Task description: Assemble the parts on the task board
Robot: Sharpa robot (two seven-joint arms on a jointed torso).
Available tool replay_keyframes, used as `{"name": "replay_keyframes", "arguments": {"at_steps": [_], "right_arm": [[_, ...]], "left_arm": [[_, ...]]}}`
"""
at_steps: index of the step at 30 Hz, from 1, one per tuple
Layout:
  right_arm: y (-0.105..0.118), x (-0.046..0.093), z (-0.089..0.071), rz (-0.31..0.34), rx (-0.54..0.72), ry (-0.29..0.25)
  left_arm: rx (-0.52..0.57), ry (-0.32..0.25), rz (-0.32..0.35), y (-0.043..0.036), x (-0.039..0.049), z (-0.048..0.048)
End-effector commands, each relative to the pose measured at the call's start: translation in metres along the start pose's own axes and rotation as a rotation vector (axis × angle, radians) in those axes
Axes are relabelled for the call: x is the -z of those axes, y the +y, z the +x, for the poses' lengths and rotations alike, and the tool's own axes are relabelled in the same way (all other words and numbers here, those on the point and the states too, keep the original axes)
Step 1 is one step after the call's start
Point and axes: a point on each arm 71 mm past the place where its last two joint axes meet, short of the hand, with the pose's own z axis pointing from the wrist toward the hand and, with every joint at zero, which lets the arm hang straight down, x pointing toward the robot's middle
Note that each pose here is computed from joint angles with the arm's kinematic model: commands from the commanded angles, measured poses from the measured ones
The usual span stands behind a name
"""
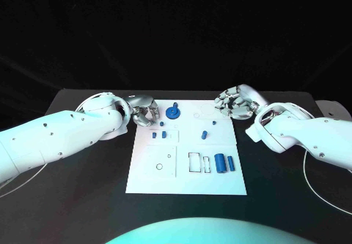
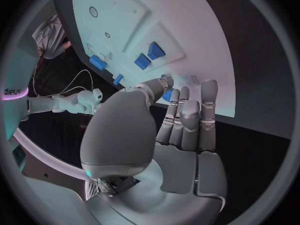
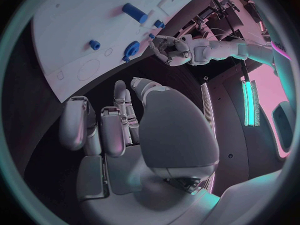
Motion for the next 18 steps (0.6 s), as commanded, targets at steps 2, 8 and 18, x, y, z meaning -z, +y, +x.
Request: {"name": "replay_keyframes", "arguments": {"at_steps": [2,8,18], "right_arm": [[0.0,0.0,0.008,-0.052,0.262,0.132],[-0.001,-0.001,0.012,-0.088,0.547,0.178],[0.001,-0.008,0.018,-0.094,0.729,0.188]], "left_arm": [[0.31,-0.131,0.051,0.0036,0.0098,-0.0124],[0.606,-0.202,0.148,0.0061,0.0285,-0.0213],[1.062,-0.273,0.242,0.0047,0.0445,-0.0274]]}}
